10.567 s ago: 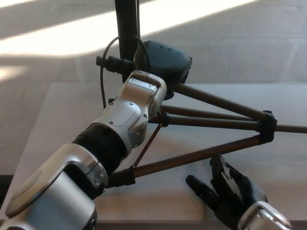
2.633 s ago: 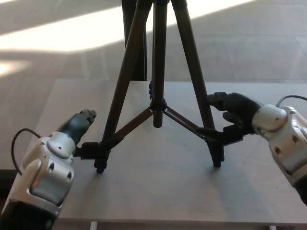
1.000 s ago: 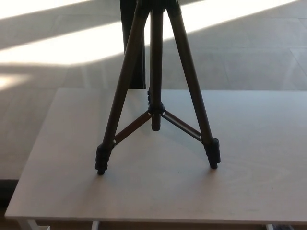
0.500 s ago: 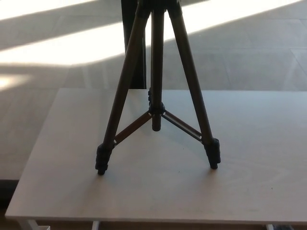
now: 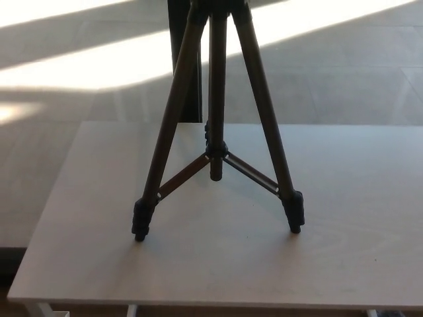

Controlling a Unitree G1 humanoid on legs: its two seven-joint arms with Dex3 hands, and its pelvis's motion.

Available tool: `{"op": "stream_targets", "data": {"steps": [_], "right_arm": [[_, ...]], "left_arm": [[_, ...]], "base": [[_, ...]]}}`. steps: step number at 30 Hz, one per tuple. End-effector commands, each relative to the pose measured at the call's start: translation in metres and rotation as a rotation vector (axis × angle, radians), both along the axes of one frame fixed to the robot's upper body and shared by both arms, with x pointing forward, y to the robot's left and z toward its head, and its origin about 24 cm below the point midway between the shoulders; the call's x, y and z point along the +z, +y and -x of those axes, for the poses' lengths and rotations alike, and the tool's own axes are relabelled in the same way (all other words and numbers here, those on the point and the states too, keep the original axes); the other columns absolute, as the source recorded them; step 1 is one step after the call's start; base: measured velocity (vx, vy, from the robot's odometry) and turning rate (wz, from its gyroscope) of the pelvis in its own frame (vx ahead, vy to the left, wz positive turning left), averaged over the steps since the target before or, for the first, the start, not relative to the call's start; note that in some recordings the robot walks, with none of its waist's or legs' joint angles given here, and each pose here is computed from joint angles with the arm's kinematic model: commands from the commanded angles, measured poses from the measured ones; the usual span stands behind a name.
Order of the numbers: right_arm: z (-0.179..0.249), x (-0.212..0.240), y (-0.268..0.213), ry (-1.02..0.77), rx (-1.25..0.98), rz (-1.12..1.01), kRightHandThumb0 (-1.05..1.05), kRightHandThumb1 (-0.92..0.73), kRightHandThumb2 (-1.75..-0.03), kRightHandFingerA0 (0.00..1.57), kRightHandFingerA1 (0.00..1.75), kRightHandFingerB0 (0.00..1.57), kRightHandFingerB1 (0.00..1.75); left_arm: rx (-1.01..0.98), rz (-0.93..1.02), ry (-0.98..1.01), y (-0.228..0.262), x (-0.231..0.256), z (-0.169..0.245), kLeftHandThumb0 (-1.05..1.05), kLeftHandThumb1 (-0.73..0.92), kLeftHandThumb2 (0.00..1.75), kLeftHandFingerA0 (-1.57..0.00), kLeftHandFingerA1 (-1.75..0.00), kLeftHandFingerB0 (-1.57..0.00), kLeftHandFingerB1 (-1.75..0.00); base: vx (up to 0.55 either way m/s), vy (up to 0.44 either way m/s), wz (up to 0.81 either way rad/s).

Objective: Use both hands of the robot to pick up the tripod lying in the middle of the desk and make it stand upright on the desk

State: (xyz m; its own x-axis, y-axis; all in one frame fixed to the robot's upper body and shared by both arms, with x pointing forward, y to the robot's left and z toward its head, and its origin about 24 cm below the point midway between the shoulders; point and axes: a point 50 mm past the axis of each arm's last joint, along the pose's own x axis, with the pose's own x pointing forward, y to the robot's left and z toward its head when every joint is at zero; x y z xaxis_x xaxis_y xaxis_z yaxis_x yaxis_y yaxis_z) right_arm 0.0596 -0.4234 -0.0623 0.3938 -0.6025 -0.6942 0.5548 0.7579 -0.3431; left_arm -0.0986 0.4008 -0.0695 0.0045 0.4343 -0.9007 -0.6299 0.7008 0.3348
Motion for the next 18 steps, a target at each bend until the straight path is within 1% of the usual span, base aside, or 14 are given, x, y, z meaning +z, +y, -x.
{"op": "stream_targets", "data": {"steps": [1,2,4,5,6,7,8,9,10,11,15,16,17,18], "right_arm": [[-0.003,0.011,-0.010,-0.011,0.020,0.128,-0.80,-0.51,-0.93,0.02,0.52,0.07,0.48],[-0.005,0.011,-0.010,-0.016,0.024,0.122,-0.79,-0.51,-0.93,0.02,0.52,0.06,0.47],[-0.006,0.011,-0.009,-0.011,0.036,0.121,-0.78,-0.51,-0.93,0.02,0.52,0.06,0.48],[-0.006,0.011,-0.009,-0.009,0.039,0.117,-0.80,-0.51,-0.92,0.02,0.56,0.08,0.51],[-0.009,0.012,-0.010,-0.011,0.042,0.113,-0.40,-0.35,-0.98,0.04,0.56,0.00,0.51],[-0.014,0.013,-0.010,-0.027,0.038,0.105,-0.40,-0.35,-0.98,0.04,0.56,0.00,0.51],[-0.015,0.013,-0.010,-0.032,0.036,0.103,-0.79,-0.50,-0.91,0.02,0.56,0.07,0.50],[-0.017,0.013,-0.009,-0.036,0.034,0.099,-0.79,-0.50,-0.91,0.02,0.56,0.07,0.50],[-0.017,0.012,-0.009,-0.047,0.026,0.093,-0.78,-0.65,-0.60,0.01,0.60,0.11,0.40],[-0.016,0.012,-0.009,-0.040,0.029,0.096,-0.40,-0.34,-0.97,0.04,0.56,0.00,0.51],[-0.014,0.011,-0.009,-0.039,0.026,0.099,-0.40,-0.34,-0.98,0.05,0.57,0.00,0.51],[-0.012,0.012,-0.010,-0.039,0.018,0.094,-0.77,-0.66,-0.60,0.01,0.61,0.12,0.42],[-0.011,0.010,-0.009,-0.034,0.016,0.091,-0.77,-0.66,-0.60,0.01,0.61,0.11,0.41],[-0.011,0.009,-0.008,-0.033,0.016,0.090,-0.40,-0.35,-0.98,0.05,0.57,0.00,0.51]], "left_arm": [[-0.061,-0.104,-0.066,0.013,0.009,-0.009,-0.53,0.51,0.84,-0.48,-0.68,-0.37,-0.56],[-0.061,-0.099,-0.080,0.013,0.009,-0.009,-0.51,0.66,0.59,-0.44,-0.62,-0.37,-0.45],[-0.039,-0.103,-0.122,0.011,0.008,-0.009,-0.55,0.68,0.60,-0.49,-0.61,-0.41,-0.45],[-0.037,-0.101,-0.125,0.011,0.008,-0.009,-0.57,0.69,0.60,-0.51,-0.58,-0.43,-0.43],[-0.024,-0.091,-0.150,0.011,0.007,-0.010,-0.61,0.69,0.61,-0.52,-0.57,-0.44,-0.42],[-0.020,-0.096,-0.155,0.010,0.005,-0.014,-0.63,0.70,0.60,-0.56,-0.56,-0.46,-0.40],[-0.014,-0.092,-0.163,0.010,0.005,-0.015,-0.62,0.70,0.61,-0.53,-0.56,-0.44,-0.41],[-0.005,-0.088,-0.176,0.010,0.004,-0.016,-0.62,0.70,0.61,-0.53,-0.56,-0.44,-0.41],[-0.037,-0.094,-0.166,0.010,0.005,-0.017,-0.66,0.57,0.94,-0.50,-0.65,-0.36,-0.53],[-0.054,-0.096,-0.159,0.010,0.005,-0.019,-0.65,0.58,0.94,-0.50,-0.65,-0.35,-0.53],[-0.040,-0.089,-0.183,0.010,0.004,-0.022,-0.66,0.57,0.92,-0.47,-0.65,-0.35,-0.53],[-0.053,-0.090,-0.181,0.010,0.003,-0.025,-0.65,0.73,0.61,-0.51,-0.60,-0.40,-0.41],[-0.038,-0.093,-0.181,0.011,0.004,-0.024,-0.64,0.72,0.61,-0.50,-0.59,-0.39,-0.42],[-0.045,-0.098,-0.174,0.012,0.005,-0.024,-0.67,0.57,0.92,-0.47,-0.64,-0.34,-0.53]], "base": [[0.00,0.000,0.00],[0.00,0.000,0.00],[0.00,0.000,0.00],[0.00,0.000,0.00],[0.00,0.000,0.00],[0.00,0.000,0.00],[0.00,0.000,0.00],[0.00,0.000,0.00],[0.00,0.000,0.00],[0.00,0.000,0.00],[0.00,0.000,0.00],[0.00,0.000,0.00],[0.00,0.000,0.00],[0.00,0.000,0.00]]}}
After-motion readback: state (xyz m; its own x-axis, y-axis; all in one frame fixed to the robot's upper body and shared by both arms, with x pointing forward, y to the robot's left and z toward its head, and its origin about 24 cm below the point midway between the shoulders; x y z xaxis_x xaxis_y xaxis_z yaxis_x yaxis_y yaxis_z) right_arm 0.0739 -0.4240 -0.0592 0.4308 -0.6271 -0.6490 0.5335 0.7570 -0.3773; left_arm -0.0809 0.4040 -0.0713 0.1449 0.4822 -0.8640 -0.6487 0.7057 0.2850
